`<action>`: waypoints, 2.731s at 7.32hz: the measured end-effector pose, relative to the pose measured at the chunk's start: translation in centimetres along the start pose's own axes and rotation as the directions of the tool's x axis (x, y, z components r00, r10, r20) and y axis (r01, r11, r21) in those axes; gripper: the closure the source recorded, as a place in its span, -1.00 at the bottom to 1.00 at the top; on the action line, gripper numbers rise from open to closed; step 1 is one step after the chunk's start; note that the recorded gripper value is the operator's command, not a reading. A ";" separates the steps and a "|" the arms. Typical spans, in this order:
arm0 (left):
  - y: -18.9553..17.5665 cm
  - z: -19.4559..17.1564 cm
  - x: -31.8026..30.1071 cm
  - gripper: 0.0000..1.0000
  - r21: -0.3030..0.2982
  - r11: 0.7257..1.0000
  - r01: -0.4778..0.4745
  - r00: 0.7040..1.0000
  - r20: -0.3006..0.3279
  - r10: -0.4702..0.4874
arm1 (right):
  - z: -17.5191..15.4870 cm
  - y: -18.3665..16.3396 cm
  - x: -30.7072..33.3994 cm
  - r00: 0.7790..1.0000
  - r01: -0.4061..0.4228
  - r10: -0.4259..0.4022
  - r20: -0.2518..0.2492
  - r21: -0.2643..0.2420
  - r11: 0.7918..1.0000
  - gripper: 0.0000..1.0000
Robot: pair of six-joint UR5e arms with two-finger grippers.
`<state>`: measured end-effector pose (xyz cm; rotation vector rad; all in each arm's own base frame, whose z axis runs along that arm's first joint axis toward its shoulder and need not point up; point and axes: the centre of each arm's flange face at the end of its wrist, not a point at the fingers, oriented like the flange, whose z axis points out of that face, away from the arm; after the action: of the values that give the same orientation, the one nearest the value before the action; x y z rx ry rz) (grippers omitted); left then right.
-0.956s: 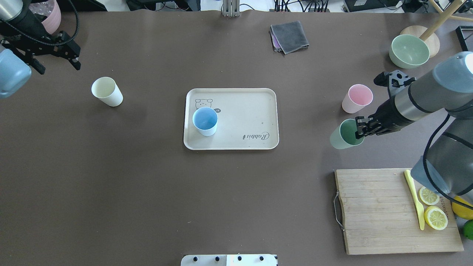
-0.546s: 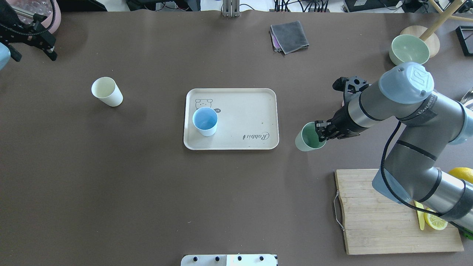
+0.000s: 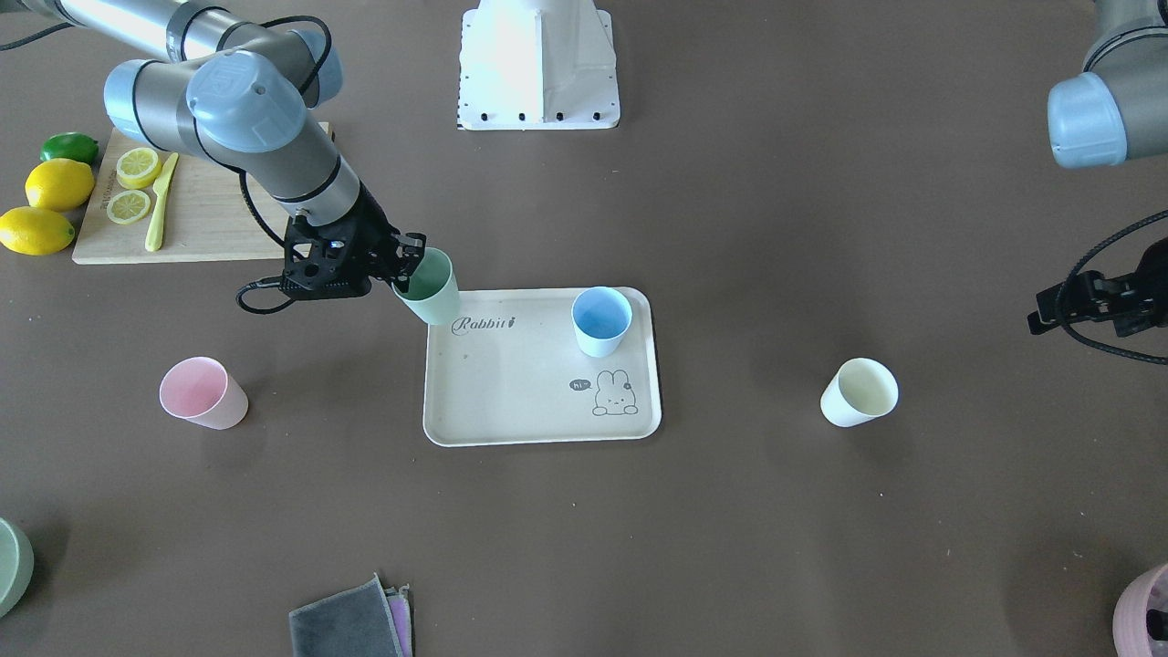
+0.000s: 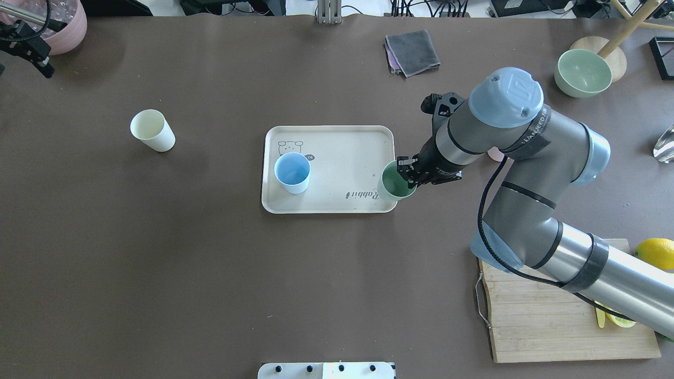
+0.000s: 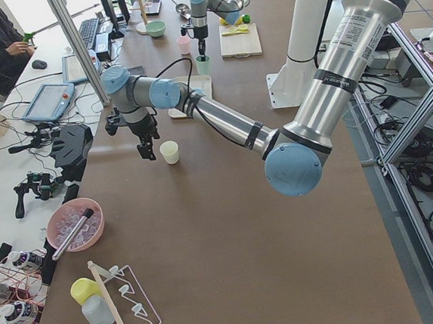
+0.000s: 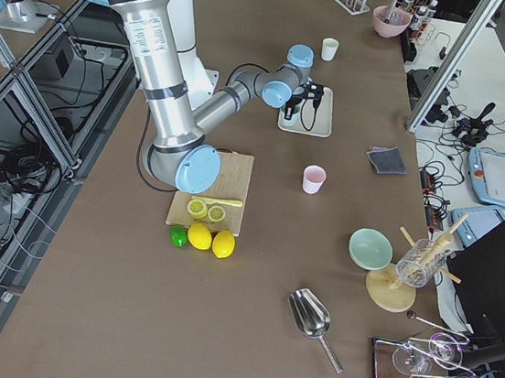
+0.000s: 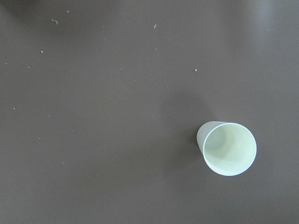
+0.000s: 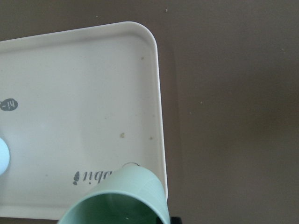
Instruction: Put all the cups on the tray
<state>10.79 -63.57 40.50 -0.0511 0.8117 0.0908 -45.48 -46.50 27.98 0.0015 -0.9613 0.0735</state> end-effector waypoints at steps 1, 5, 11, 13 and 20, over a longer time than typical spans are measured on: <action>-0.2 0.0 -0.6 -0.96 -0.001 1.000 -0.004 1.000 0.002 0.004 | 1.0 -0.1 -1.7 1.000 0.002 -0.002 -0.005 0.008 1.000 1.00; -0.7 0.8 -1.7 -0.96 -0.016 1.000 0.002 1.000 0.004 -0.002 | 2.7 1.9 -4.1 1.000 -0.008 0.007 -0.007 -0.017 1.000 1.00; -0.9 1.1 -1.9 -0.97 -0.021 1.000 -0.007 1.000 0.004 0.007 | 3.2 1.6 -3.8 1.000 -0.012 0.012 -0.027 0.016 1.000 -1.00; -1.1 1.3 -2.5 -0.96 -0.019 1.000 -0.006 1.000 0.005 0.006 | 2.8 1.5 -4.1 1.000 -0.006 0.007 -0.020 0.027 1.000 -1.00; -2.1 5.9 -6.6 -0.97 0.014 1.000 -0.010 1.000 0.026 0.010 | -6.5 -6.3 5.1 0.999 -0.032 0.032 0.028 0.004 0.999 -1.00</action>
<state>10.75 -65.60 49.37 -0.0326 0.7868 0.0951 -36.86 -52.24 28.62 -0.0090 -0.9895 0.1047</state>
